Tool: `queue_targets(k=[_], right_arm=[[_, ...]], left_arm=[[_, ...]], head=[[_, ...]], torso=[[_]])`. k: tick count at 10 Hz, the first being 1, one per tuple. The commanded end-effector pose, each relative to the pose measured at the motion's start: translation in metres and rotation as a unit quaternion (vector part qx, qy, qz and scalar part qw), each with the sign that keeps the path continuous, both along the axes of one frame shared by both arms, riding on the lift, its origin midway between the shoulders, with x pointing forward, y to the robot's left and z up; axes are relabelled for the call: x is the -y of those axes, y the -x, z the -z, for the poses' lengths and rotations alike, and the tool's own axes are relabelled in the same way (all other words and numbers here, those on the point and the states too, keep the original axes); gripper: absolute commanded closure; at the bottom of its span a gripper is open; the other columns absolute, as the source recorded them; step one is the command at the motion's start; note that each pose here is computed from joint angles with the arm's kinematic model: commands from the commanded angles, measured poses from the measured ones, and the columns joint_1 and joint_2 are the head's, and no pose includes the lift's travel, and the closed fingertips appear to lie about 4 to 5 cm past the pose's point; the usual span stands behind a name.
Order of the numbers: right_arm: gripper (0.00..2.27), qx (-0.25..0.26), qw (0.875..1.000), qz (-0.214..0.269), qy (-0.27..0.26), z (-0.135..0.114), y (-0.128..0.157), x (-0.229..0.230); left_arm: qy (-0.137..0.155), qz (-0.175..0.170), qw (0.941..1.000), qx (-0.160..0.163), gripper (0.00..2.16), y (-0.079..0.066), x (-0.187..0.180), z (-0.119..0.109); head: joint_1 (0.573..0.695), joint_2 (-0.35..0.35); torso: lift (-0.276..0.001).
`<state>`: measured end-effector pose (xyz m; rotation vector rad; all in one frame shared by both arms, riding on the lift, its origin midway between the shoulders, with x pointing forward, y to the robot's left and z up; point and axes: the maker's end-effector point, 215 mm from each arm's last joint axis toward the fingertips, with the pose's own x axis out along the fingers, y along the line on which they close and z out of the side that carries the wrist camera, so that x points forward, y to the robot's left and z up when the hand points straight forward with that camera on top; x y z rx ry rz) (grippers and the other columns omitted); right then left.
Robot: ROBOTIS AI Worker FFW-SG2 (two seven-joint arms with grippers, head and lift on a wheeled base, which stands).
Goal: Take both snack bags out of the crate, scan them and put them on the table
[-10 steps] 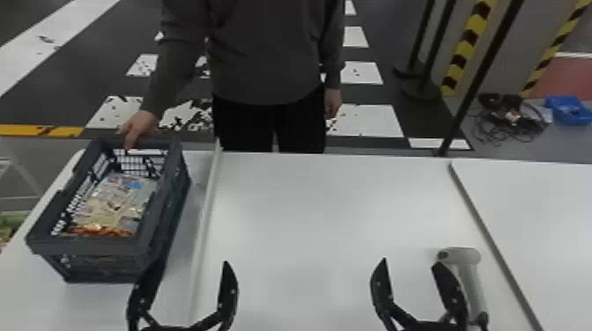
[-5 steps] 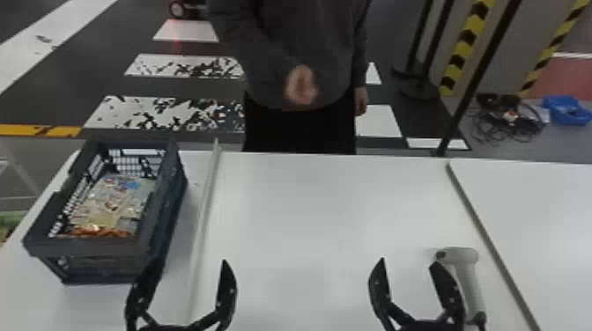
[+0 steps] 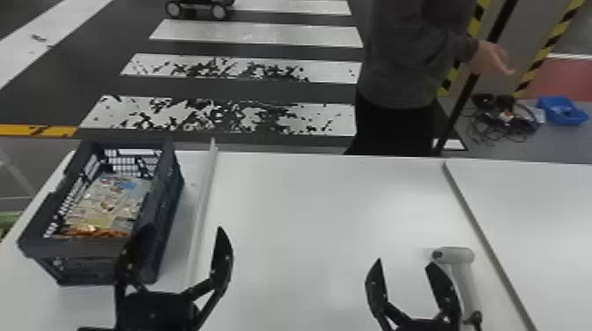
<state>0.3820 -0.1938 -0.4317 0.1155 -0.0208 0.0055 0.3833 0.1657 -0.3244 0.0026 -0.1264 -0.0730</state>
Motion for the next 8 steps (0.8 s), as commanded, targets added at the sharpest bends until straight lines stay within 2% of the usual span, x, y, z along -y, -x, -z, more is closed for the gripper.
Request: queue_targets(k=[1,3,4,5,6,7,8], right_arm=[[0.16,-0.002,1.0,0.0,-0.001,0.001,0.0,0.0],[0.16,0.0,1.0,-0.001,-0.001,0.0,-0.002,0.0],[0.16,-0.001,1.0,-0.004,-0.002,0.0,-0.003,-0.002],[0.16,-0.002,1.0,-0.006,-0.002,0.0,-0.003,-0.004],[0.16,-0.003,1.0,-0.008,-0.002,0.001,-0.003,-0.006],[0.16,-0.005,1.0,-0.009,-0.003,0.002,-0.003,-0.007],[0.16,-0.005,1.0,-0.011,-0.003,0.002,-0.002,-0.008]], left_arm=[[0.01,0.003,0.9998,0.017,0.09,-0.013,-0.012,-0.029],[0.016,-0.013,0.9993,0.031,0.09,-0.028,-0.038,-0.058],[0.02,-0.008,0.9989,0.042,0.09,-0.031,-0.048,-0.072],[0.032,0.001,0.9994,0.011,0.09,-0.043,-0.065,-0.066],[0.047,-0.008,0.9986,-0.024,0.09,-0.054,-0.082,-0.056],[0.046,-0.03,0.9984,-0.016,0.09,-0.062,-0.099,-0.066],[0.04,-0.044,0.998,-0.024,0.09,-0.073,-0.111,-0.067]], head=[[0.695,-0.044],[0.695,-0.024],[0.695,-0.004],[0.695,0.015],[0.695,0.024],[0.695,0.055],[0.695,0.086]], torso=[[-0.094],[-0.094],[-0.094],[-0.094],[-0.094],[-0.094],[-0.094]])
